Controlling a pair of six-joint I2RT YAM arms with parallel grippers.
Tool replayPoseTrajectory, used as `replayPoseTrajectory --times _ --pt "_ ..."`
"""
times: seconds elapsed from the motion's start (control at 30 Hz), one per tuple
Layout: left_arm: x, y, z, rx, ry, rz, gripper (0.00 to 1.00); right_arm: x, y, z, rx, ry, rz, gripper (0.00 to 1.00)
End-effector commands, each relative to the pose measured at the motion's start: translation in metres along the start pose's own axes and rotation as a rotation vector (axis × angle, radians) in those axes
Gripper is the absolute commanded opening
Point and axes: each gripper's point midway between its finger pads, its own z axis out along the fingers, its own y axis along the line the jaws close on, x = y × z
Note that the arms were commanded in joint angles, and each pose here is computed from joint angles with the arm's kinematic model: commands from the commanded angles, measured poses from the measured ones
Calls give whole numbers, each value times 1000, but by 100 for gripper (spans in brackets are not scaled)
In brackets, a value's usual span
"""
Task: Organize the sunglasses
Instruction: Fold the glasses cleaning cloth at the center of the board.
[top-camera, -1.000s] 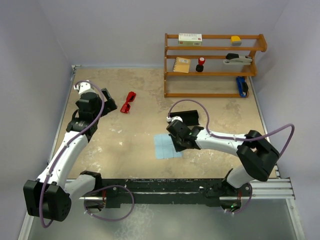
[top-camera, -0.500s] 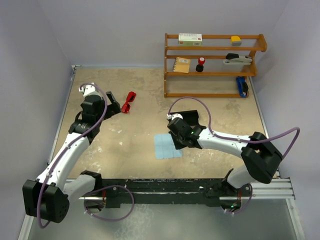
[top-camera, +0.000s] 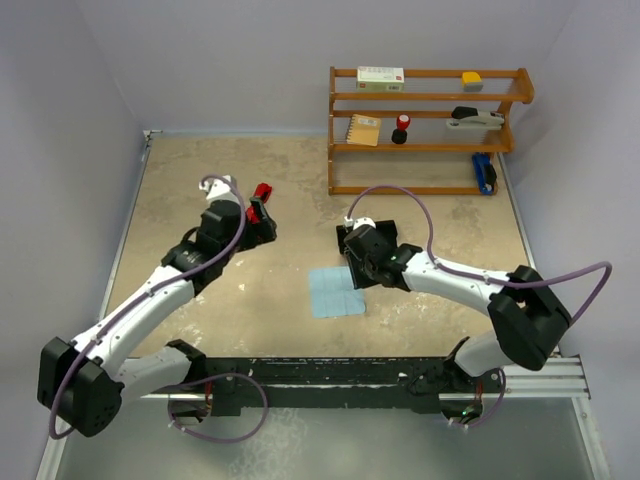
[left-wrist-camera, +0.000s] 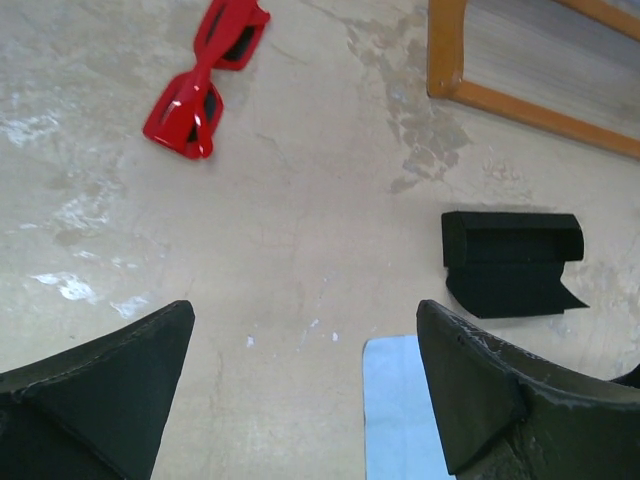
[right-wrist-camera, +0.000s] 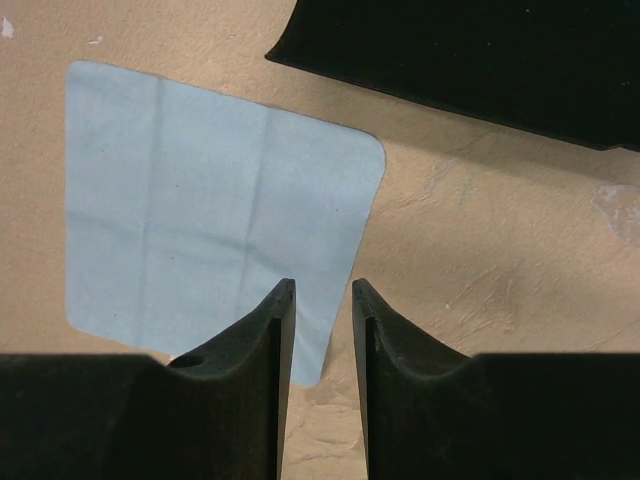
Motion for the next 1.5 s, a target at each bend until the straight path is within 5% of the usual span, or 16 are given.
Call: replayPoseTrajectory --times 0.0,0.63,1.1,1.47 --pt "27 -20 0 -1 31 9 89 -21 -3 -7 -13 -56 1 32" --pt "125 -51 16 45 172 136 59 -30 -16 2 -58 -32 -23 37" --pt "157 -55 36 13 201 182 64 -41 -9 7 -74 -26 -38 35" --pt "168 -63 52 17 210 189 50 -41 -8 12 -70 -20 -34 34"
